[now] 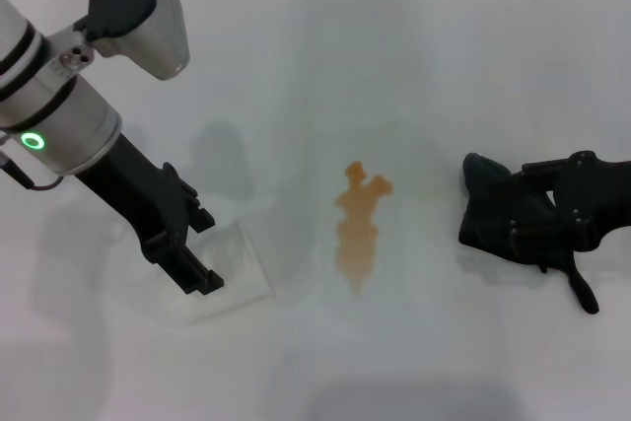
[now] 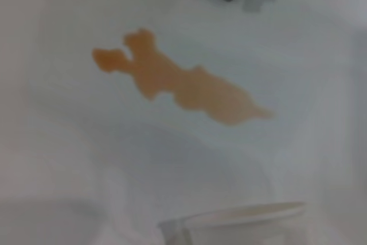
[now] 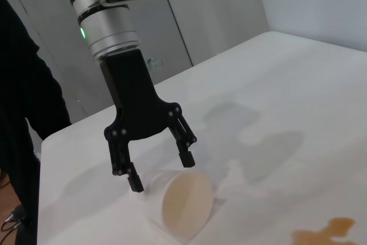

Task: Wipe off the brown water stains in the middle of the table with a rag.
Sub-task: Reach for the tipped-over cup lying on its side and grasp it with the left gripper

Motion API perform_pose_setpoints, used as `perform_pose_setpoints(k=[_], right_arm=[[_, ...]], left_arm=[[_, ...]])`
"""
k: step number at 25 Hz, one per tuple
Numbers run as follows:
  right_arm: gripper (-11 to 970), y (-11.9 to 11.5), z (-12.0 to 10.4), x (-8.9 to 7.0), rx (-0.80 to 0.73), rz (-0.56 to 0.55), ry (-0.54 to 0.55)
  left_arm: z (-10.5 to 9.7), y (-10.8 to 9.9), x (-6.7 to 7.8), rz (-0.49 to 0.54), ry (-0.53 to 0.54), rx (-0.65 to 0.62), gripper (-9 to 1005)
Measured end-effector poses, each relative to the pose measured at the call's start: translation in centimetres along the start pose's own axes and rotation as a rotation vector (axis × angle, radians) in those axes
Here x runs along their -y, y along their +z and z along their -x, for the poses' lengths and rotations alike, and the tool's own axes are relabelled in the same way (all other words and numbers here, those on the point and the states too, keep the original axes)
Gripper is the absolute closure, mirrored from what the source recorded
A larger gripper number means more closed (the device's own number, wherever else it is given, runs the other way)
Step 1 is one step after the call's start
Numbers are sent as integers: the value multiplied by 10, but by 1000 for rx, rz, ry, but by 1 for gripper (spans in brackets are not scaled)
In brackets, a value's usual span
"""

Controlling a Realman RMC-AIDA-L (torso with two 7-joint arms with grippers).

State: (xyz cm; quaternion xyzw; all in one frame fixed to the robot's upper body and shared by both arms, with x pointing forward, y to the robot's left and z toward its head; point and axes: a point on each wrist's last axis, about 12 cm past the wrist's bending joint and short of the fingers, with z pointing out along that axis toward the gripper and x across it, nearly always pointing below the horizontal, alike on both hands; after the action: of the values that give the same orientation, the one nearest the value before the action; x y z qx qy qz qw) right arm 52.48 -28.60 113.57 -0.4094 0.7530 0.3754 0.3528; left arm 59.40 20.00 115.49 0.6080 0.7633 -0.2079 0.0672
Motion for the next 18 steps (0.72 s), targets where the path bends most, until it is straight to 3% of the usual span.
perform_pose_setpoints(k=[18], right_arm=[[326, 0, -2, -1, 0, 0, 5]], left_arm=[[-5, 12, 1, -28, -23, 2, 120]])
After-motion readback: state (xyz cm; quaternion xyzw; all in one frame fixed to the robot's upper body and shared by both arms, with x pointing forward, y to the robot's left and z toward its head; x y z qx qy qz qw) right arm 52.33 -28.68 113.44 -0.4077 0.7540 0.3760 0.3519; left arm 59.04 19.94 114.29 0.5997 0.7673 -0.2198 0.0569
